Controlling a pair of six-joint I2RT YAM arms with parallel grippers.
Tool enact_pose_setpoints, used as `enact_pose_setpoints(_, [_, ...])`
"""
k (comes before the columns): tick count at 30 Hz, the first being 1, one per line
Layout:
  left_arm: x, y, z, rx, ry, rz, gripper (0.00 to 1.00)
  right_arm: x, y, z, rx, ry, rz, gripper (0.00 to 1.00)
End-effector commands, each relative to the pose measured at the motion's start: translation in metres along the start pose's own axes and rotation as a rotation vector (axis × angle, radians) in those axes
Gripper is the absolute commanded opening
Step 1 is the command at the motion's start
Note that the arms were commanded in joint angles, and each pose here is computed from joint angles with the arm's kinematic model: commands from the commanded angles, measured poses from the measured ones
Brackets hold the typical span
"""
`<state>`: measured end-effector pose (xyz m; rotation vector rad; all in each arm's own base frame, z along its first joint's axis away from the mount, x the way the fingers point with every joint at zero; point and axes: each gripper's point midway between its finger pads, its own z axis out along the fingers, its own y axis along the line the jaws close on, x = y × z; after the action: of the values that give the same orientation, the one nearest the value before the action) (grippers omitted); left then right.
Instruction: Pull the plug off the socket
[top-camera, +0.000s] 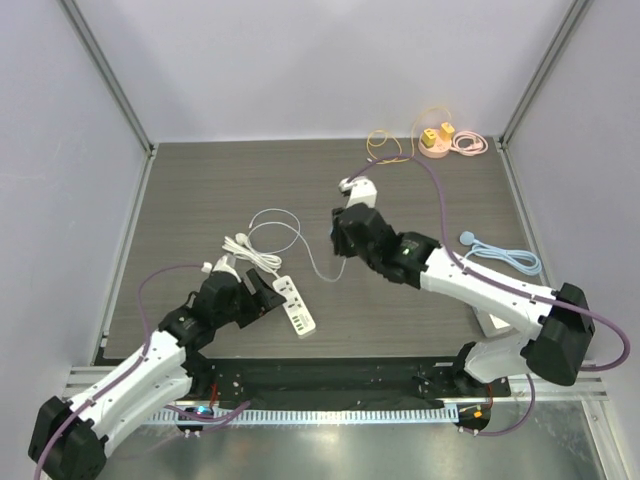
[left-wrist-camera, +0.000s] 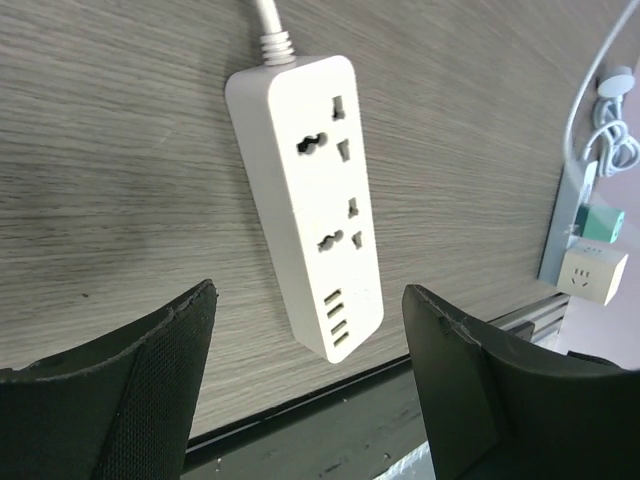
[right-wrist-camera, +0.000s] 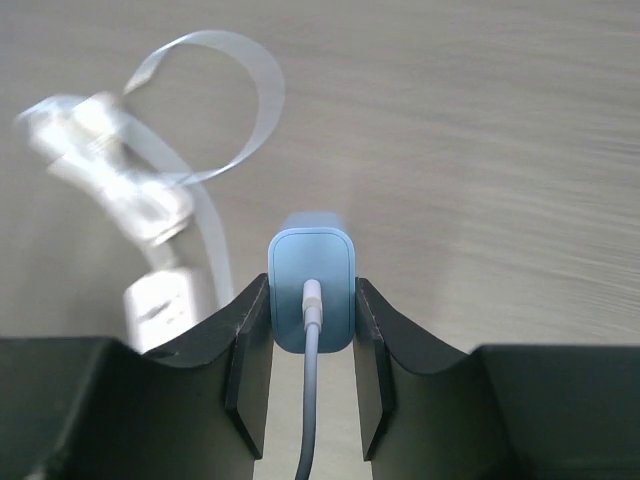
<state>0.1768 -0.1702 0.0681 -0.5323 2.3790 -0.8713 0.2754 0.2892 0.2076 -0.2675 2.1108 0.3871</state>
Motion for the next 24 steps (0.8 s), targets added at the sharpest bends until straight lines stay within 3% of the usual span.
enact_pose_setpoints(1, [-0.011, -0.008, -0.011, 0.006, -0.034, 0.044, 0.77, -0.042, -0.099, -0.012, 0.351, -0.073, 0.026, 0.01])
enact_pose_setpoints(8, [-0.015, -0.01, -0.024, 0.013, -0.06, 0.064, 0.77, -0.03, -0.273, -0.07, 0.806, -0.059, 0.236, 0.01])
enact_pose_setpoints(12, [-0.019, -0.014, -0.028, 0.02, -0.074, 0.081, 0.77, 0.007, -0.319, -0.101, 0.945, 0.001, 0.28, 0.01])
enact_pose_setpoints(15, [-0.02, -0.015, -0.027, 0.013, -0.068, 0.087, 0.79, 0.021, -0.331, -0.111, 0.986, 0.029, 0.314, 0.01])
enact_pose_setpoints(21, [-0.016, -0.021, -0.021, 0.03, -0.032, 0.091, 0.79, 0.05, -0.32, -0.076, 0.889, 0.134, 0.363, 0.01])
enact_pose_setpoints(24, [-0.011, -0.028, -0.021, 0.062, 0.003, 0.099, 0.79, 0.068, -0.32, -0.062, 0.874, 0.168, 0.368, 0.06])
